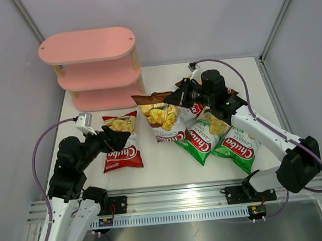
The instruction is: Place and organize the chips bags onto the shelf
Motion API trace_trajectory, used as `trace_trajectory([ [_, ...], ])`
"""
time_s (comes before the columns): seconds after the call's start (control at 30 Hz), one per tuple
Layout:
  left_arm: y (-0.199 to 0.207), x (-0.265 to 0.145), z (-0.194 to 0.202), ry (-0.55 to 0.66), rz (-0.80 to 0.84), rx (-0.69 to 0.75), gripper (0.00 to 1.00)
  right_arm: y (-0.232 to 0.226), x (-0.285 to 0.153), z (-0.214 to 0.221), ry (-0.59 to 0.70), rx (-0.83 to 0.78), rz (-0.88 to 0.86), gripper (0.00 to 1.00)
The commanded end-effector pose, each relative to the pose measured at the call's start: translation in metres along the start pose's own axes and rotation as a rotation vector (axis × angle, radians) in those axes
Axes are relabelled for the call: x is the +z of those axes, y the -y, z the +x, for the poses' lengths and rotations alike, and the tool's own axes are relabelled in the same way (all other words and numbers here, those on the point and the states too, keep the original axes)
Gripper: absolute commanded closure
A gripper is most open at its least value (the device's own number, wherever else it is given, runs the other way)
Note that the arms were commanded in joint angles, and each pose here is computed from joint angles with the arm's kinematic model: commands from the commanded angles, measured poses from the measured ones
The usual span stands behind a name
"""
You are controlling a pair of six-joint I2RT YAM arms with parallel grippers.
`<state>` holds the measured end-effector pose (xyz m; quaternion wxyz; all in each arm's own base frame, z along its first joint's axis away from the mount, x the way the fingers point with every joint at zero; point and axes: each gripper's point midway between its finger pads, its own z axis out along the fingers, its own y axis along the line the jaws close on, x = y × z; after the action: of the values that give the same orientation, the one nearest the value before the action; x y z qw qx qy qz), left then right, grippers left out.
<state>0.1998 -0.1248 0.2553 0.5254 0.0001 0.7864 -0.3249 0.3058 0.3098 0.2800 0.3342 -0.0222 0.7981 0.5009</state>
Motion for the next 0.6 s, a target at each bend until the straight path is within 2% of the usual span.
trace_trajectory([
  [0.0, 0.056, -0.005, -0.026, 0.108, 0.295, -0.006, 0.01, -0.062, -0.026, -0.058, 0.199, 0.01, -0.085, 1.0],
  [0.23, 0.065, 0.0, -0.035, 0.23, 0.406, -0.108, 0.01, -0.129, -0.056, -0.118, 0.378, 0.028, -0.192, 1.0],
  [0.27, 0.066, 0.001, -0.035, 0.233, 0.42, -0.158, 0.01, -0.14, -0.063, -0.127, 0.408, 0.046, -0.22, 1.0],
  [0.3, 0.074, -0.002, -0.044, 0.284, 0.472, -0.156, 0.01, -0.145, -0.068, -0.131, 0.427, 0.061, -0.23, 1.0],
  [0.33, 0.068, 0.004, -0.035, 0.276, 0.48, -0.188, 0.01, -0.158, -0.077, -0.143, 0.485, 0.062, -0.277, 1.0],
  [0.37, 0.069, 0.006, -0.035, 0.273, 0.502, -0.253, 0.01, -0.166, -0.082, -0.148, 0.502, 0.091, -0.307, 1.0],
  [0.4, 0.078, 0.0, -0.047, 0.335, 0.562, -0.256, 0.01, -0.173, -0.086, -0.152, 0.515, 0.101, -0.333, 1.0],
  [0.47, 0.078, 0.002, -0.046, 0.343, 0.612, -0.336, 0.01, -0.188, -0.094, -0.159, 0.532, 0.143, -0.398, 1.0],
  [0.57, 0.098, -0.006, -0.068, 0.418, 0.734, -0.333, 0.01, -0.202, -0.1, -0.165, 0.541, 0.212, -0.486, 1.0],
])
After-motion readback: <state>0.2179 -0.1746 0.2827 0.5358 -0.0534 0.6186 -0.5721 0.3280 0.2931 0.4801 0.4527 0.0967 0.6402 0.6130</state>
